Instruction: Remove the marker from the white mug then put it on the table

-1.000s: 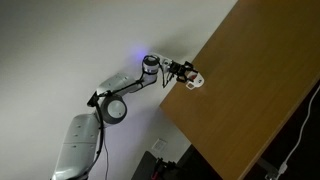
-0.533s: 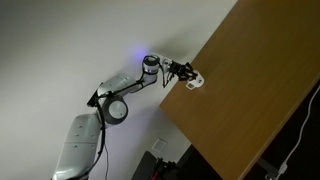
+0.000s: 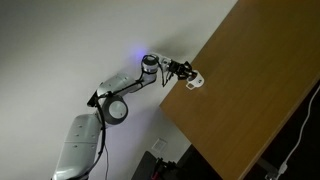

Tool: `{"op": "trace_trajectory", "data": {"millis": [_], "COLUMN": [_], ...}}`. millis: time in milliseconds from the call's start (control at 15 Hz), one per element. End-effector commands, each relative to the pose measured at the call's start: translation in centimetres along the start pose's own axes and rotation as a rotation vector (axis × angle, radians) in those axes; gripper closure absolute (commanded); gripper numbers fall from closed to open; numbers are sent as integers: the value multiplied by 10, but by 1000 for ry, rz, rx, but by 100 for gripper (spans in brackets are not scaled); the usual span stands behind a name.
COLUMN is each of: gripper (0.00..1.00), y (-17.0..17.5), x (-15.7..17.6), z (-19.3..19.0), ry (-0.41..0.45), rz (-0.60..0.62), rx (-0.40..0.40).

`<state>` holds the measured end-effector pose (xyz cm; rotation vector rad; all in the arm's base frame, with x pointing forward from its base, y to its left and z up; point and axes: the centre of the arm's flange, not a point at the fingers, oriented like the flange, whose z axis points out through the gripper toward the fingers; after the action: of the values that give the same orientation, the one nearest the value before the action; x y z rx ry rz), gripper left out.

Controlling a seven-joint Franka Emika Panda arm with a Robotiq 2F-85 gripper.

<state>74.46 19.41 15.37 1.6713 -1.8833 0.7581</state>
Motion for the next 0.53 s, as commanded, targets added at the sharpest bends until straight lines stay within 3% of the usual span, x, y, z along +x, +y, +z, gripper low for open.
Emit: {"op": "trace_trajectory", "data": {"millis": [0, 467], "gripper": [94, 94], "y": [0, 15], "x": [17, 65], "z": [-26, -59], "ry": [25, 69], "rz": [9, 41], "rx": [1, -31]}}
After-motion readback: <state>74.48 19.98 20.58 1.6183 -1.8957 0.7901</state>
